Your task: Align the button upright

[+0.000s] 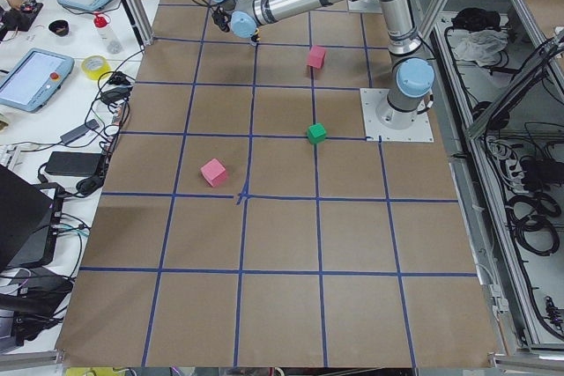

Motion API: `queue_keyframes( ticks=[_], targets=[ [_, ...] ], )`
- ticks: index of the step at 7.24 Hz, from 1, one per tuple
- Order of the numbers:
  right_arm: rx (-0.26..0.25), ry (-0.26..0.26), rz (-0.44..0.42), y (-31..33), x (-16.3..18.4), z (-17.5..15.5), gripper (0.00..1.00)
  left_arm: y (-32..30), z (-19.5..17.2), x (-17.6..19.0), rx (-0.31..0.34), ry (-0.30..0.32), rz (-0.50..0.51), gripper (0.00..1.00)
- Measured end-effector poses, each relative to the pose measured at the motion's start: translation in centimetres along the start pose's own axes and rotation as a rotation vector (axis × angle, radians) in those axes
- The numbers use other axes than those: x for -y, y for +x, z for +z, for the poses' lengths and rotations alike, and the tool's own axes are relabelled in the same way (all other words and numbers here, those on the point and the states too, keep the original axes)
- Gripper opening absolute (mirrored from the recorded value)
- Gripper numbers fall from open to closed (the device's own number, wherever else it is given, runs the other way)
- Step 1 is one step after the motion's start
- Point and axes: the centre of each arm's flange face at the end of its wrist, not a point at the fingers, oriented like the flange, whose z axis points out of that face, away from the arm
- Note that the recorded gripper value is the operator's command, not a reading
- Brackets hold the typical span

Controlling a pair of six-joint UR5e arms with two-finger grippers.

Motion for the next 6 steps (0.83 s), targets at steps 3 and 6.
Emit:
queue_keyframes(
  ticks=[3, 6],
  targets=[
    [0.028, -0.003, -0.014, -0.1, 0.0, -0.1, 1.00, -3.7, -10.7, -0.9, 0.100, 0.202, 0.378, 1.00],
    [0.074, -0.005, -0.117, -0.4, -0.2, -0.3, 1.00, -6.4, -18.5, -5.1, 0.397, 0.335, 0.607, 1.00]
  ],
)
